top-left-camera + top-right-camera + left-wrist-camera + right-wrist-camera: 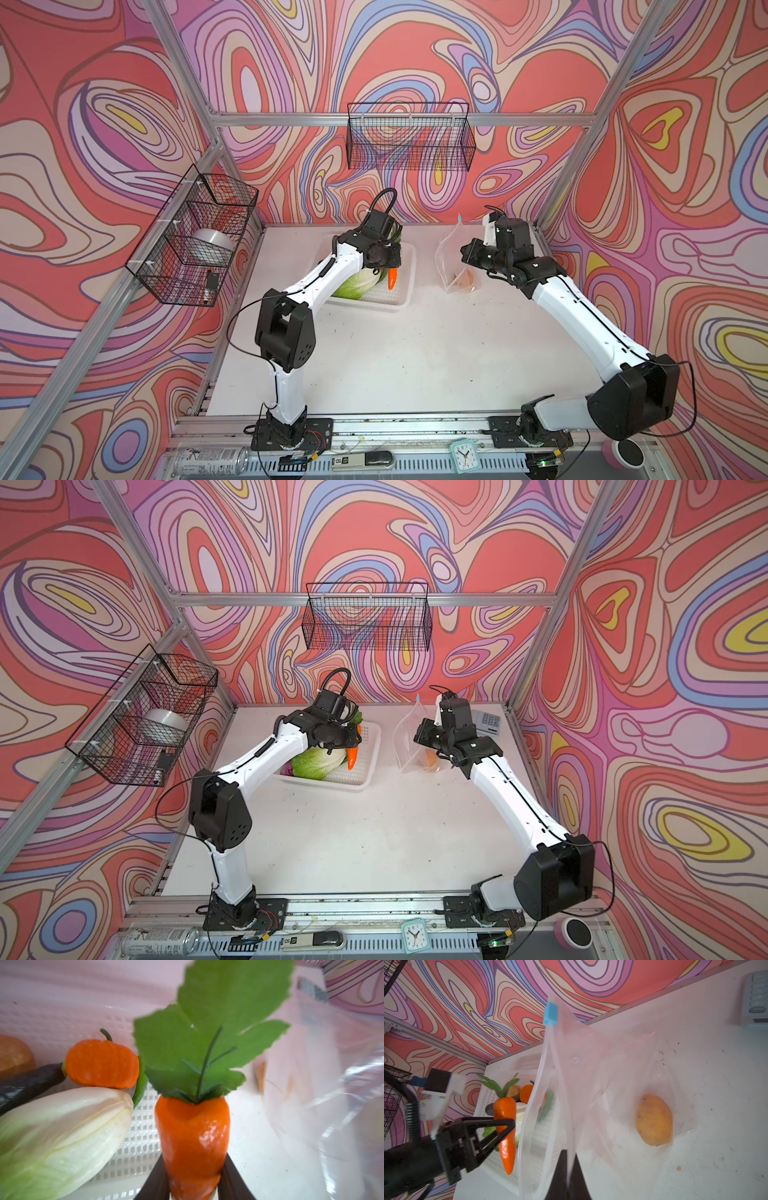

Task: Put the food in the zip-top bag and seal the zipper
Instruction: 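Grasp the orange carrot by its body with the left gripper and lift it, then carry the carrot to the bag and lower it into the opening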

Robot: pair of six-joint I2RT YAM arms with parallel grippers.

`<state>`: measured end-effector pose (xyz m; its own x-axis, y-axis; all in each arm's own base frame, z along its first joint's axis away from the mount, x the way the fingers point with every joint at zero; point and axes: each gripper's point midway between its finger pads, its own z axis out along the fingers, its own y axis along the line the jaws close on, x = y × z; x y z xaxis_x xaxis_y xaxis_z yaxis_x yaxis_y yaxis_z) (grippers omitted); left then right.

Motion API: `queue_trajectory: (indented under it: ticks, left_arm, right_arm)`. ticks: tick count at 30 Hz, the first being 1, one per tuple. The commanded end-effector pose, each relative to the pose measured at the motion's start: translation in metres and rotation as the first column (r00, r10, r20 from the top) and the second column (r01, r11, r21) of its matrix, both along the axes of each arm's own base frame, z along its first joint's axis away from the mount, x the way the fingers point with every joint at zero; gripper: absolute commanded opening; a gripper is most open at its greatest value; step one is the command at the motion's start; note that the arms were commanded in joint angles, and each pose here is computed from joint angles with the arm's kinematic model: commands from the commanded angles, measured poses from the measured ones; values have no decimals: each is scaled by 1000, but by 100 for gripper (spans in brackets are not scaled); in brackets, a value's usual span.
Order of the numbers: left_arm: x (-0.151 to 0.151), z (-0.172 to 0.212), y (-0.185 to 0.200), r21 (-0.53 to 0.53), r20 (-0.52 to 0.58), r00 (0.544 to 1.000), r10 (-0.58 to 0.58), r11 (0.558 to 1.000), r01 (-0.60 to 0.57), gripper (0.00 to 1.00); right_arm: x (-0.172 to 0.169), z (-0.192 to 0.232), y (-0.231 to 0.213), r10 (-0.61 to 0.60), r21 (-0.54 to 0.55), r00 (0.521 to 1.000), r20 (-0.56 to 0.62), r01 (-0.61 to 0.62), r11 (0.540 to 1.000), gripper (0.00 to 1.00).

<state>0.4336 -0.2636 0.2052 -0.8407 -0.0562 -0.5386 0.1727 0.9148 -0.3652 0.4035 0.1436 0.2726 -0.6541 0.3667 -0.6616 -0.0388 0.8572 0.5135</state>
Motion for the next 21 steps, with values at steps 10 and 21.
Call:
queue_trajectory:
  ticks: [10,21]
  left_arm:
    - [-48,109,-54,-459,159,980,-116,871,178,30]
    - [-34,139,-107,-576,331,943,-30,785,227,29]
  right_arm:
    - [1,-1,6,16,48,1000,0,-16,999,0]
    - [-2,-1,12,30,92,1000,-9,-29,995,0]
